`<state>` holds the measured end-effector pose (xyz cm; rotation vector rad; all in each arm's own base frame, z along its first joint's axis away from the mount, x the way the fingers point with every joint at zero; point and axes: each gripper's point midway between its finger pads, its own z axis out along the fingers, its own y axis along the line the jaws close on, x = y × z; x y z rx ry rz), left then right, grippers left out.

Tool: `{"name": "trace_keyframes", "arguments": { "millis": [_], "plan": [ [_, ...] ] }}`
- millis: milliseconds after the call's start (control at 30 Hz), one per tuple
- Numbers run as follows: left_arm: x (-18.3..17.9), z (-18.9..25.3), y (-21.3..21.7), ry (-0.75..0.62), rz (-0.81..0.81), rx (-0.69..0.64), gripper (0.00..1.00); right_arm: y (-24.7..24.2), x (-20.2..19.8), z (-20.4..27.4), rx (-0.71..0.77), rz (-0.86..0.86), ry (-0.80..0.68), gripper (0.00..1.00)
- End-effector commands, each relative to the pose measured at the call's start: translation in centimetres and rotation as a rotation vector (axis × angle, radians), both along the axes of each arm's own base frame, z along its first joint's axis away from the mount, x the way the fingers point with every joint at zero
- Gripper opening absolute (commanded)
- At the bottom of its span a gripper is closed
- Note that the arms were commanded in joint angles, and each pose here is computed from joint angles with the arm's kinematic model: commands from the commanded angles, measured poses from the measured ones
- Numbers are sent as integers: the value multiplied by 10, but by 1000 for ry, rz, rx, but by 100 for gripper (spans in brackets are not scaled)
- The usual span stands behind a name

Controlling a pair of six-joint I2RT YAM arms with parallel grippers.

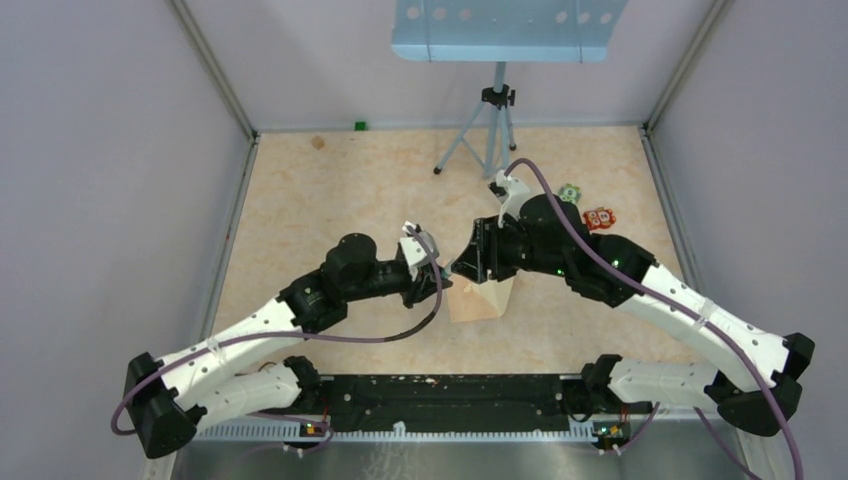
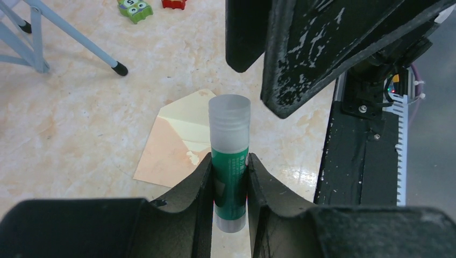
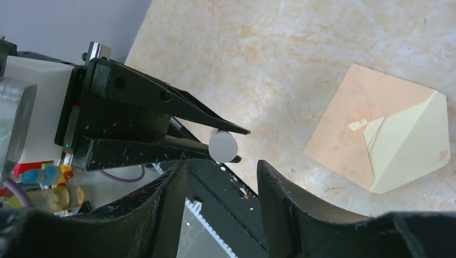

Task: Place the letter into the envelope and seal it

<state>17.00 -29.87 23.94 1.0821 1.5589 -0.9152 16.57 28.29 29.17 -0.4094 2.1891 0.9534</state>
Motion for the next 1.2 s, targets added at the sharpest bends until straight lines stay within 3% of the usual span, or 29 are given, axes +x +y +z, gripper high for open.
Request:
{"name": "trace_keyframes", "arguments": {
  "millis": [0,400,900,1167],
  "plan": [
    [9,24,-3,-118,38,1,0,4,1,17,31,24,-25,50],
    [12,20,-10,-143,60,11,0,16,9,8,40,10,-10,39],
    [10,27,-8,-175,56,-21,0,20,19,-3,37,-11,2,37],
    [8,26,-7,-177,54,-31,0,20,23,-7,45,-21,12,25]
  ]
}}
